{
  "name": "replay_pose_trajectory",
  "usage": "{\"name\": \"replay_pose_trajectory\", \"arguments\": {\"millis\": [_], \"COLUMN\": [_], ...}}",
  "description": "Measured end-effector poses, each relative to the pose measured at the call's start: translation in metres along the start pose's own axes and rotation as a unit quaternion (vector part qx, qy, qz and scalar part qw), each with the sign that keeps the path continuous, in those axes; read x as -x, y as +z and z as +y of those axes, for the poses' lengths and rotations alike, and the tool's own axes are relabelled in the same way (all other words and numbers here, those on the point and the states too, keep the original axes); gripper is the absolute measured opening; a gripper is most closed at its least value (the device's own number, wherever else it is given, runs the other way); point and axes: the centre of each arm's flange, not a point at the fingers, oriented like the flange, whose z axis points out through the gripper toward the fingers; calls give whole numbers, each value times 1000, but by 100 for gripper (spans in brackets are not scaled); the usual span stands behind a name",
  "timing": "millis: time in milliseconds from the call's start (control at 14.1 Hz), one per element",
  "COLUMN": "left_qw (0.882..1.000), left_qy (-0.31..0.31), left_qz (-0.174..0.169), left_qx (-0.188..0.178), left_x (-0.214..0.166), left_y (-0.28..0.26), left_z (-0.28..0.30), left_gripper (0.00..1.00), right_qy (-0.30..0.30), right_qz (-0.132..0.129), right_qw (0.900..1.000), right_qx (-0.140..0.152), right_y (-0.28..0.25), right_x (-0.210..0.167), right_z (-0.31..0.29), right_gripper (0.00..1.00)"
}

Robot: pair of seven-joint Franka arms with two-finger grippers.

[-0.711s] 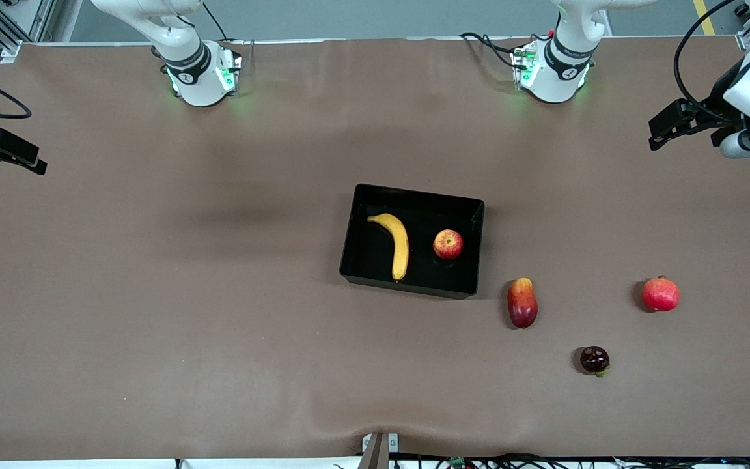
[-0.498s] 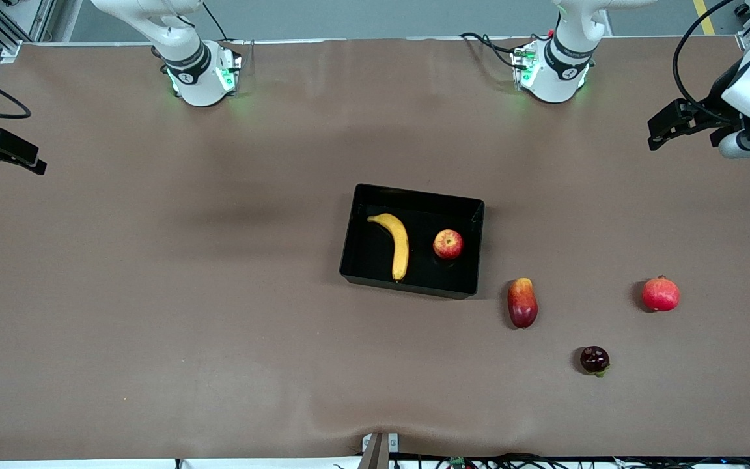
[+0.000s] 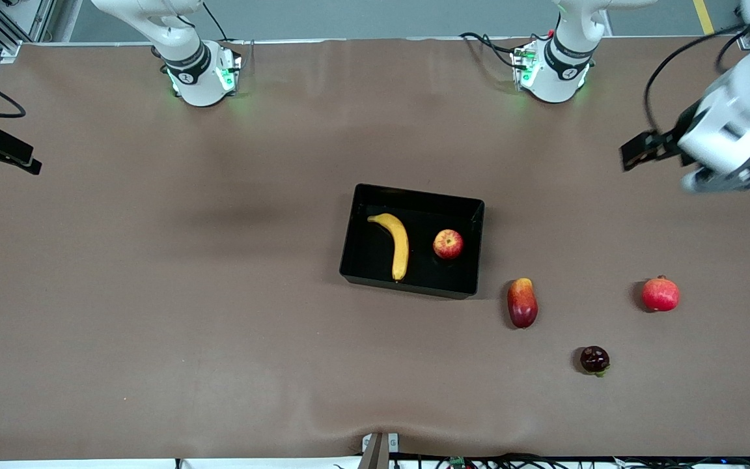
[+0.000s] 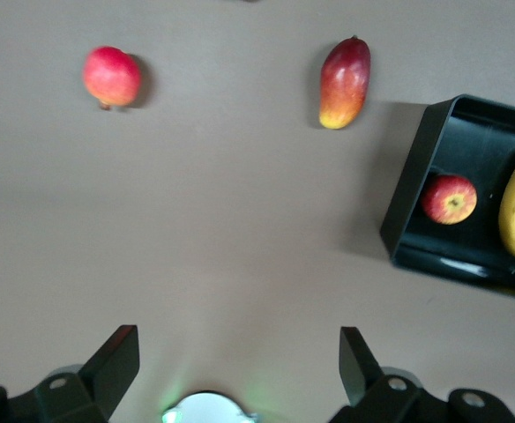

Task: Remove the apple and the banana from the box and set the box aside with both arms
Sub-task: 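Move the left gripper toward the red apple in the black box, then lower the left gripper into the box and grasp the red apple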

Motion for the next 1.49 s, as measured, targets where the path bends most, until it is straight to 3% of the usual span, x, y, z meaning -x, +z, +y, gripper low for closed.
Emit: {"name": "replay_pose_trajectory", "arguments": {"millis": [284, 711, 1067, 1493], "left_qw": [997, 977, 956, 952], "left_qy": [-81, -212, -293, -306], "left_qz": [2, 4, 0, 7], "left_qx": [11, 26, 18, 8], "left_x": [-22, -17, -27, -22], "left_y": [67, 167, 261, 316], "left_z": [96, 215, 251, 256], "left_gripper": [100, 100, 100, 100], "right_qy": [0, -1, -1, -1], "right_qz": [0, 0, 0, 0], "right_qw": [1000, 1000, 1000, 1000], "right_qx": [0, 0, 0, 0], "right_y": [0, 0, 0, 0], "right_x": [0, 0, 0, 0], "right_z": [0, -1, -1, -1], "right_gripper": [100, 100, 100, 100]}}
